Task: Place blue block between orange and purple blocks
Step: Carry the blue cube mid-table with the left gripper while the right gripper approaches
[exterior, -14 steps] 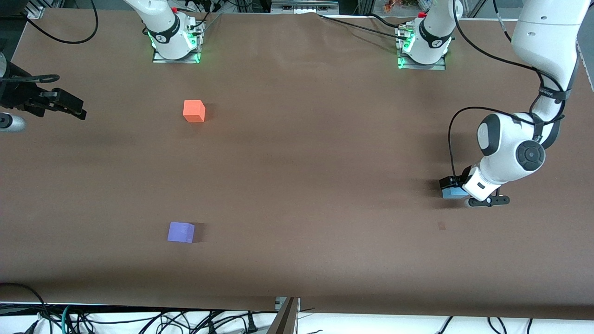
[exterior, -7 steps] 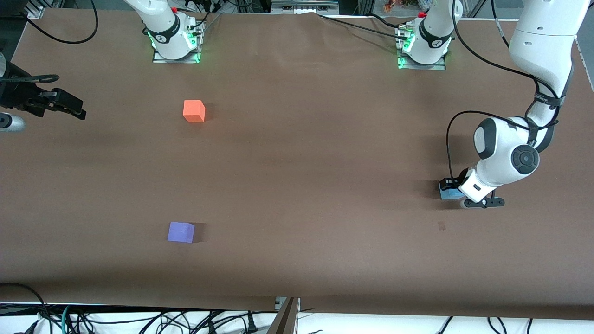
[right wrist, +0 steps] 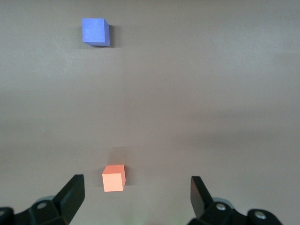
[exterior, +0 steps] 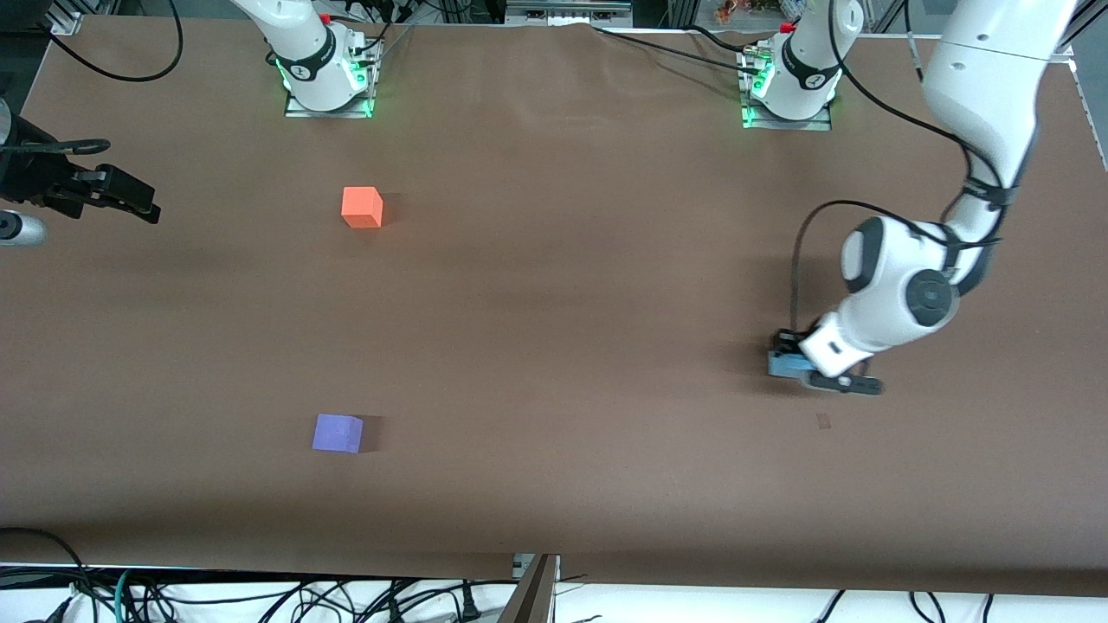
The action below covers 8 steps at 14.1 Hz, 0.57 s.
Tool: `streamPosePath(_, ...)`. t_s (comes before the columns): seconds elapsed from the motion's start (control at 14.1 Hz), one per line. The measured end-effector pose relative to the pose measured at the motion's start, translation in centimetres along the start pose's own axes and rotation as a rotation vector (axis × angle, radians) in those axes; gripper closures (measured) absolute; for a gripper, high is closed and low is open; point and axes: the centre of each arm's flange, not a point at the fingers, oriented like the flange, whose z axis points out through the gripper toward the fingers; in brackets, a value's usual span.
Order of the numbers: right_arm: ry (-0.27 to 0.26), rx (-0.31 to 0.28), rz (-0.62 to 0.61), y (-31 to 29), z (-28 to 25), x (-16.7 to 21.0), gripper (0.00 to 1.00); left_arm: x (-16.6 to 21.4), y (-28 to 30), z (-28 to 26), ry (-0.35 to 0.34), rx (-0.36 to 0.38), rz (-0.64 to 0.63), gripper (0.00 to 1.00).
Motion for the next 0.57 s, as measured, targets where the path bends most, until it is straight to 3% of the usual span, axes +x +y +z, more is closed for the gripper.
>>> streamPosePath(0.57,0.0,0.0,0.001,0.0,0.0,0.0,0.0,-0.5,29.5,3.3,0.035,-0.076,-0.148,0.37)
